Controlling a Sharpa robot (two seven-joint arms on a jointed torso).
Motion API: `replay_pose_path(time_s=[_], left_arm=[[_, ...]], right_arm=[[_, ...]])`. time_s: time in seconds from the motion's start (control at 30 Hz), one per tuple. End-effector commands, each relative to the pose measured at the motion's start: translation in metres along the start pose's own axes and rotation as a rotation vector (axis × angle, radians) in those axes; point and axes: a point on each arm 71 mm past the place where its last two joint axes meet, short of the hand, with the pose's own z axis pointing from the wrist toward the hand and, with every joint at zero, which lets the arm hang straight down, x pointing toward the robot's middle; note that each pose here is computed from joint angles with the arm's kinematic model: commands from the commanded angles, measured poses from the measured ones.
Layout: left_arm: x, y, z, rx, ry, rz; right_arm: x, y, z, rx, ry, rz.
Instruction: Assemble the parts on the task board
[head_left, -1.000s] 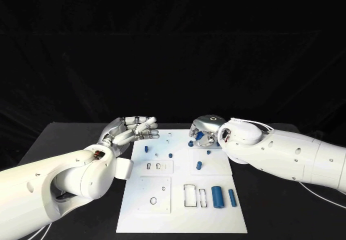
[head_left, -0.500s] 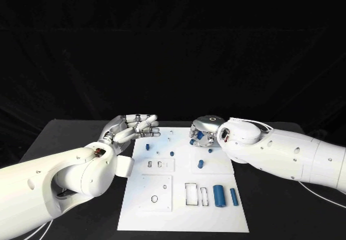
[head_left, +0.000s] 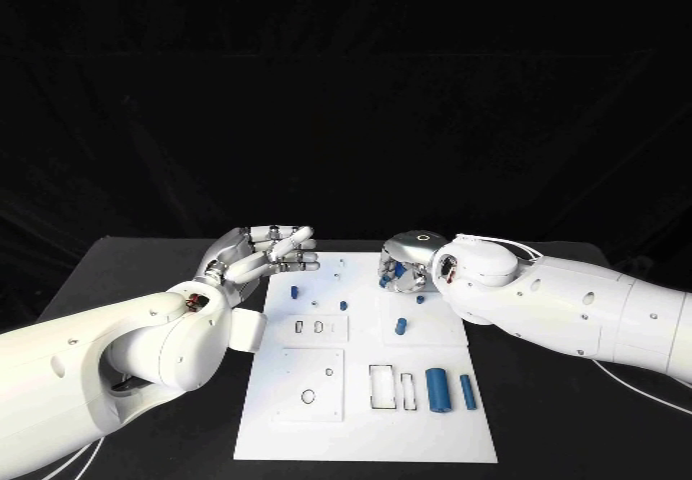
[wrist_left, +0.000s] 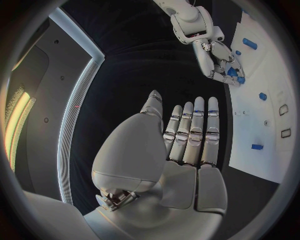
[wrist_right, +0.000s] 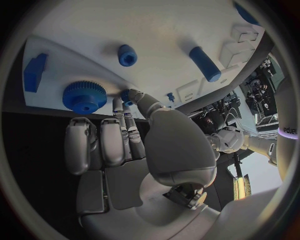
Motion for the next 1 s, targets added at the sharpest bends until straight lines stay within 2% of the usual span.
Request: replay_pose_path(time_s=[0.03, 0.27, 0.43, 0.67, 0.77, 0.87, 1.0], left_arm=[[0.0026, -0.0019, 0.0004, 0.007, 0.020, -0.010], [0.0015, -0.0028, 0.0006, 0.007, 0.013, -0.008], [0.0009, -0.0031, 0.0008, 0.005, 0.009, -0.011], [-0.0008, -0.0028, 0.0012, 0.002, 0.005, -0.012], [-0.0030, -0.0025, 0.0018, 0.001, 0.001, -0.012], [-0.0056, -0.0024, 0.0025, 0.001, -0.007, -0.011], [-0.0078, -0.0022, 0.0031, 0.000, -0.012, -0.012]], right_arm=[[0.004, 0.001, 0.001, -0.006, 0.031, -0.004], [0.006, 0.001, 0.002, -0.007, 0.040, 0.001], [0.005, 0.000, 0.002, -0.006, 0.015, 0.012], [-0.003, 0.004, -0.003, -0.019, -0.082, 0.075], [-0.010, 0.007, -0.004, -0.023, -0.152, 0.109], [-0.016, 0.010, -0.001, -0.019, -0.215, 0.136], [-0.020, 0.015, 0.007, -0.007, -0.251, 0.153]])
